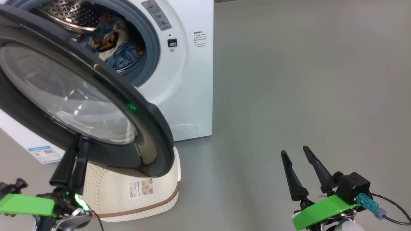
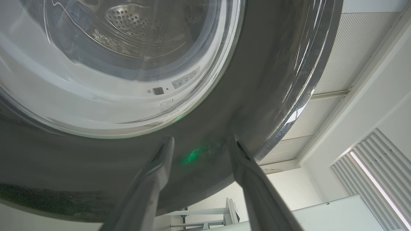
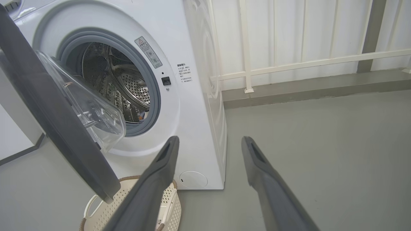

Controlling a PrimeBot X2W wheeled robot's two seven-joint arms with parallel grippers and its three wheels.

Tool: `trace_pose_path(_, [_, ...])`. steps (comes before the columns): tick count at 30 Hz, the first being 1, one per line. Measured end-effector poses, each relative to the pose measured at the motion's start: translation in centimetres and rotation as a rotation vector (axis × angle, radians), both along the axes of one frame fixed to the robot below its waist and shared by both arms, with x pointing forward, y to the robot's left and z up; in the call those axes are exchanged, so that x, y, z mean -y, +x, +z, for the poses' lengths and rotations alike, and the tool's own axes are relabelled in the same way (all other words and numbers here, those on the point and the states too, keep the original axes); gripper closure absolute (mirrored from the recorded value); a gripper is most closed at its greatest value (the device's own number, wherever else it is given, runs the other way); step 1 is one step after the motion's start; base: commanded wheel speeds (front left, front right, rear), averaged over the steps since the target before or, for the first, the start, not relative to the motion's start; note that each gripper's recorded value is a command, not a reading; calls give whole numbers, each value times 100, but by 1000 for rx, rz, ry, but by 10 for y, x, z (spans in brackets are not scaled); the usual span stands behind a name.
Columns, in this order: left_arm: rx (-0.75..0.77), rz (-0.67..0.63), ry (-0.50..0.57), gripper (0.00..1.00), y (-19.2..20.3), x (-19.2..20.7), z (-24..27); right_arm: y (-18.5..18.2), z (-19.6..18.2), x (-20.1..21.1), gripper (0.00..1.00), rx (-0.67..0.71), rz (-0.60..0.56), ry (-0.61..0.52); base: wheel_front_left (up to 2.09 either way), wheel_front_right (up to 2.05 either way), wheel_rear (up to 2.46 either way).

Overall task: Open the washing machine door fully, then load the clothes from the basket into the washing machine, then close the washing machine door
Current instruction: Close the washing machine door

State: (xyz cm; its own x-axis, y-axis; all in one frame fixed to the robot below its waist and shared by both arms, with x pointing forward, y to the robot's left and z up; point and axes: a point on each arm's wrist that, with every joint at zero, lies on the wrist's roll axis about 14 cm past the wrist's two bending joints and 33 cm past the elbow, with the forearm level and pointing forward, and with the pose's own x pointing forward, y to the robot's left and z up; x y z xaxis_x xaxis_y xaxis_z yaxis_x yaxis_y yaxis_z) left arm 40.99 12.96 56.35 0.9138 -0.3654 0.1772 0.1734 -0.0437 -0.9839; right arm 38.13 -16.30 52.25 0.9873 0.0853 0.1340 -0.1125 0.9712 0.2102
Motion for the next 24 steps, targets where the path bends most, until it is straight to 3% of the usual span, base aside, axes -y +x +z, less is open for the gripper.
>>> trace_pose_path(6, [40, 104, 74, 0, -1, -15, 10, 2, 2, -2, 0, 7, 7, 1, 0, 0, 0])
trace_pose_path(20, [181, 377, 484, 0, -14, -39, 13, 6, 5, -8, 0, 16, 25, 3, 0, 0, 0])
trace_pose_path(24, [189, 345, 592, 0, -20, -29, -5, 5, 6, -9, 0, 18, 26, 3, 0, 0, 0])
